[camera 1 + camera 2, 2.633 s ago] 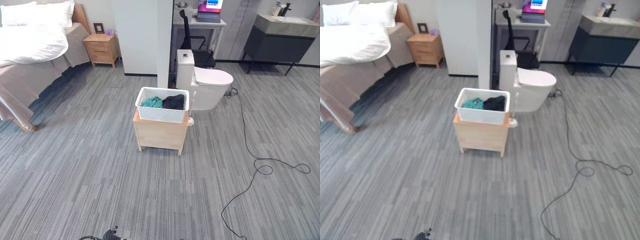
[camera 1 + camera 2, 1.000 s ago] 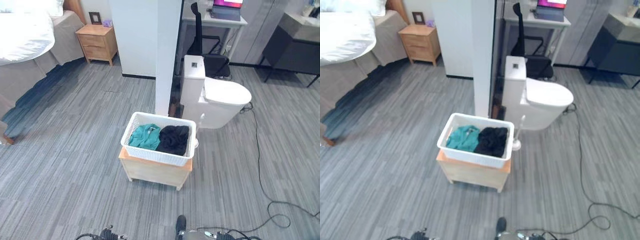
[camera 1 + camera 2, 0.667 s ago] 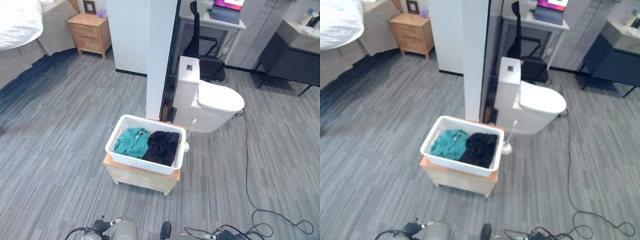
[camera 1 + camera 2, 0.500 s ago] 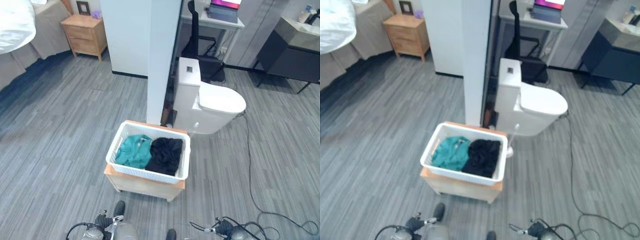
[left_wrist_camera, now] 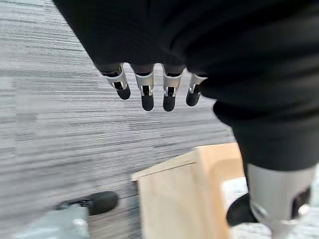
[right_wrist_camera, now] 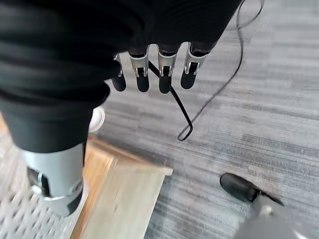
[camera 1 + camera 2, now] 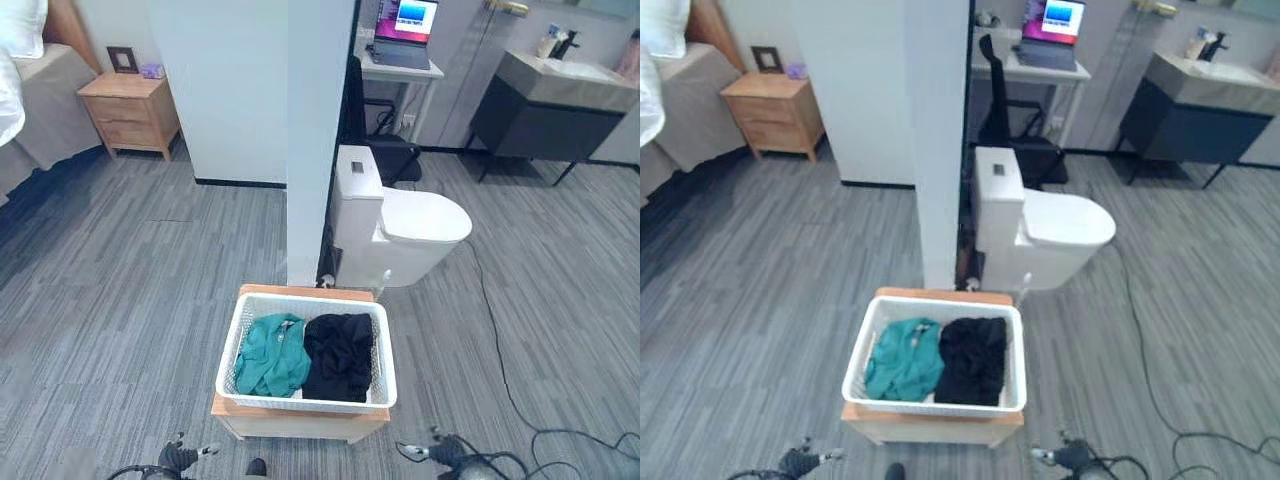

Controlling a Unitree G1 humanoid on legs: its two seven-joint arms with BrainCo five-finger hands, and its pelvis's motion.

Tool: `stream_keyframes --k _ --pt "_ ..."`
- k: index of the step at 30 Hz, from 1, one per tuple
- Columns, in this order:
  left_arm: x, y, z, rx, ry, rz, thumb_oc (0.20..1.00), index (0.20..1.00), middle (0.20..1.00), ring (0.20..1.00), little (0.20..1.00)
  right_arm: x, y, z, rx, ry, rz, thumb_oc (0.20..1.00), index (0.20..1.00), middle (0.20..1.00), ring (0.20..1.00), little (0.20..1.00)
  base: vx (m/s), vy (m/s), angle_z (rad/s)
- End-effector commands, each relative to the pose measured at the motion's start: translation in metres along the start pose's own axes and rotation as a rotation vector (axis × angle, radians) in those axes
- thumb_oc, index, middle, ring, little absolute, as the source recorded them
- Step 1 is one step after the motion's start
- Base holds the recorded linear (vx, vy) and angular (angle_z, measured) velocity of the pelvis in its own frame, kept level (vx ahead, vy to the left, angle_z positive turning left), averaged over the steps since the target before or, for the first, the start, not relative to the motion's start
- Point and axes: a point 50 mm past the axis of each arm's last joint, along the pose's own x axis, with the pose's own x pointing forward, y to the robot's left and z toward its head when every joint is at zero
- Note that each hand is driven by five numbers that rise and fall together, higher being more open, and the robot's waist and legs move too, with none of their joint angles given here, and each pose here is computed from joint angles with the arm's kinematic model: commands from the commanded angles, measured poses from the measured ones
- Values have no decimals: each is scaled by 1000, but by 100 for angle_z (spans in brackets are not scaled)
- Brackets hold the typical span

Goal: Grab the laundry basket,head to the washer,open it,put in the laundry and shut it.

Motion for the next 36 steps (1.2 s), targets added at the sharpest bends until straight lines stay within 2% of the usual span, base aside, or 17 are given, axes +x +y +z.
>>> stream_keyframes --k 1,5,6,12,14,17,20,23,25,31,33,36 --pt "0 22 34 -101 -184 107 1000 1000 1000 1000 1000 -4 -50 5 49 -50 -191 1000 1000 1000 1000 1000 42 15 2" --pt "-15 51 52 -165 -325 216 1000 1000 1000 1000 1000 -13 -83 15 143 -132 -333 1000 1000 1000 1000 1000 14 4 0" --pt "-24 69 60 -173 -388 295 1000 1000 1000 1000 1000 -19 -96 25 166 -195 -382 1000 1000 1000 1000 1000 30 -4 -1" --pt "-37 94 76 -161 -470 409 1000 1000 1000 1000 1000 -28 -109 41 157 -273 -431 1000 1000 1000 1000 1000 23 -1 0" --pt "-36 95 80 -152 -476 406 1000 1000 1000 1000 1000 -28 -110 44 149 -281 -431 1000 1000 1000 1000 1000 0 0 0" --pt "-26 91 110 -69 -503 326 1000 1000 1000 1000 1000 -23 -110 75 73 -338 -390 1000 1000 1000 1000 1000 38 31 11" --pt "-15 76 148 8 -543 246 1000 1000 1000 1000 1000 -16 -104 113 4 -390 -343 1000 1000 1000 1000 1000 13 25 11" --pt "-12 69 178 4 -581 221 1000 1000 1000 1000 1000 -14 -100 143 -75 -431 -324 1000 1000 1000 1000 1000 -94 11 0" --pt "-13 60 219 5 -655 189 1000 1000 1000 1000 1000 -15 -95 181 -121 -490 -307 1000 1000 1000 1000 1000 -251 -8 0" --pt "-14 39 283 -4 -695 162 1000 1000 1000 1000 1000 -21 -73 251 -129 -585 -251 1000 1000 1000 1000 1000 -226 -6 5" --pt "-13 46 304 3 -660 202 1000 1000 1000 1000 1000 -27 -68 274 -114 -618 -244 1000 1000 1000 1000 1000 -212 8 0" --pt "-17 52 318 14 -655 237 1000 1000 1000 1000 1000 -30 -65 284 -120 -632 -244 1000 1000 1000 1000 1000 -116 10 -1"
